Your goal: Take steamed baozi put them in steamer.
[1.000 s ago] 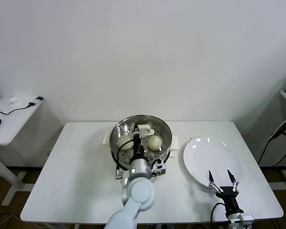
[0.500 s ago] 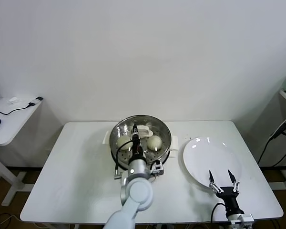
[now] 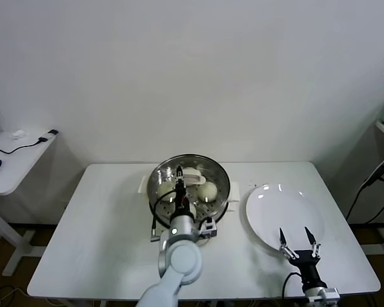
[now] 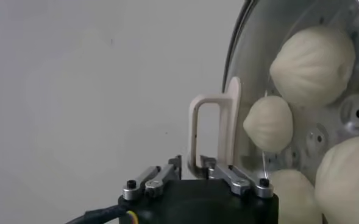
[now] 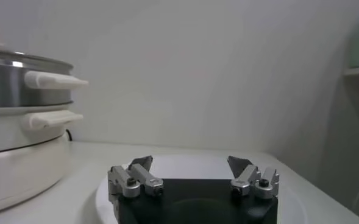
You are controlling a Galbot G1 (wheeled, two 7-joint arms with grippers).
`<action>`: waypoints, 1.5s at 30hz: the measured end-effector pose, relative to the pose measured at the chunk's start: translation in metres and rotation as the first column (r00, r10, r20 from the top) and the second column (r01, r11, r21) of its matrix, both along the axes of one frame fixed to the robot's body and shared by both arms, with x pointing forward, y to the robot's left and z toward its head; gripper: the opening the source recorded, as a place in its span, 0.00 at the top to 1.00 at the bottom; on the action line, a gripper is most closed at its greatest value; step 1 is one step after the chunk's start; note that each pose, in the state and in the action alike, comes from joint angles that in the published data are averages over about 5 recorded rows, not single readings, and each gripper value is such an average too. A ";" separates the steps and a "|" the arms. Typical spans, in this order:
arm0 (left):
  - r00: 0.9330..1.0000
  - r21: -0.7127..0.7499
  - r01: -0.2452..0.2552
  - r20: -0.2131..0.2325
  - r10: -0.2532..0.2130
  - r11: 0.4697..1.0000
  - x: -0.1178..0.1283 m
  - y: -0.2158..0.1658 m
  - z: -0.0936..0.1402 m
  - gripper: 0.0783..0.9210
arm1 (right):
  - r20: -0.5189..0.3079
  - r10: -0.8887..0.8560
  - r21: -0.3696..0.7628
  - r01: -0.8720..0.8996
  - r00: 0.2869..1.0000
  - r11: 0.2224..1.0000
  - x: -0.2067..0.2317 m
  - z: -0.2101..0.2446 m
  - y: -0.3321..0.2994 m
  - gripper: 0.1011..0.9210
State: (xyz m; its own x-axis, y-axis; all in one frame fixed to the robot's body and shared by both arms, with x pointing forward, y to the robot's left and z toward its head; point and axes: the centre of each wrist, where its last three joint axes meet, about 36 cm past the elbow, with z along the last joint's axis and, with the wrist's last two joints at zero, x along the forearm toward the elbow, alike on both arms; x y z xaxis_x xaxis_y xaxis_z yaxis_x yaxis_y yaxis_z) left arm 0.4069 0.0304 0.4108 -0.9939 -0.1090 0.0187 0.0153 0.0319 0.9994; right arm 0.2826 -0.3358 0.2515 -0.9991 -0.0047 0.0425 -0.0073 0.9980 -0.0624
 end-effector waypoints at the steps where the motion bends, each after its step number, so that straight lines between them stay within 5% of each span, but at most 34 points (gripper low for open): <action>1: 1.000 -0.003 0.004 0.000 -0.004 1.000 -0.001 0.000 0.001 0.70 | 0.001 0.001 0.000 -0.001 1.000 1.000 0.000 0.000 0.000 0.12; 15: 0.996 -0.180 0.085 0.005 -0.086 0.980 -0.030 0.015 0.029 0.21 | 0.006 0.019 0.005 -0.019 1.000 1.000 0.003 0.004 0.002 0.12; 21: 0.982 -0.374 0.190 0.062 -0.180 0.908 -0.042 0.037 0.043 0.12 | 0.013 0.012 0.030 -0.013 1.000 0.999 0.001 0.004 0.004 0.12; 26: 0.967 -0.591 0.252 0.132 -0.217 0.766 -0.050 0.073 0.045 0.12 | 0.033 0.002 0.047 -0.004 0.999 0.999 0.001 0.004 0.004 0.12; 29: 0.966 -0.713 0.255 0.159 -0.203 0.653 -0.055 0.102 0.039 0.12 | 0.045 -0.006 0.052 0.004 0.999 0.999 0.002 0.004 0.004 0.12; 36: 0.980 -0.888 0.201 0.181 -0.088 0.413 -0.072 0.182 0.009 0.12 | 0.050 -0.016 0.060 0.013 0.999 0.998 0.001 0.001 0.006 0.12; 45: 0.986 -0.954 0.150 0.165 0.037 0.258 -0.097 0.244 -0.049 0.12 | 0.038 -0.011 0.069 0.008 0.999 0.998 -0.002 -0.005 0.010 0.12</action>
State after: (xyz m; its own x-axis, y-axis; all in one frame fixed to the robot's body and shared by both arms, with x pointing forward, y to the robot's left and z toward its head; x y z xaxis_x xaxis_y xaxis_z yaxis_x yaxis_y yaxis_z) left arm 0.3096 0.2740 0.3615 -0.9974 -0.0468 -0.0555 -0.0580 0.9736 0.2207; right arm 0.2810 -0.3258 0.2463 -1.0000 0.0034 0.0040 0.0035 1.0000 0.0064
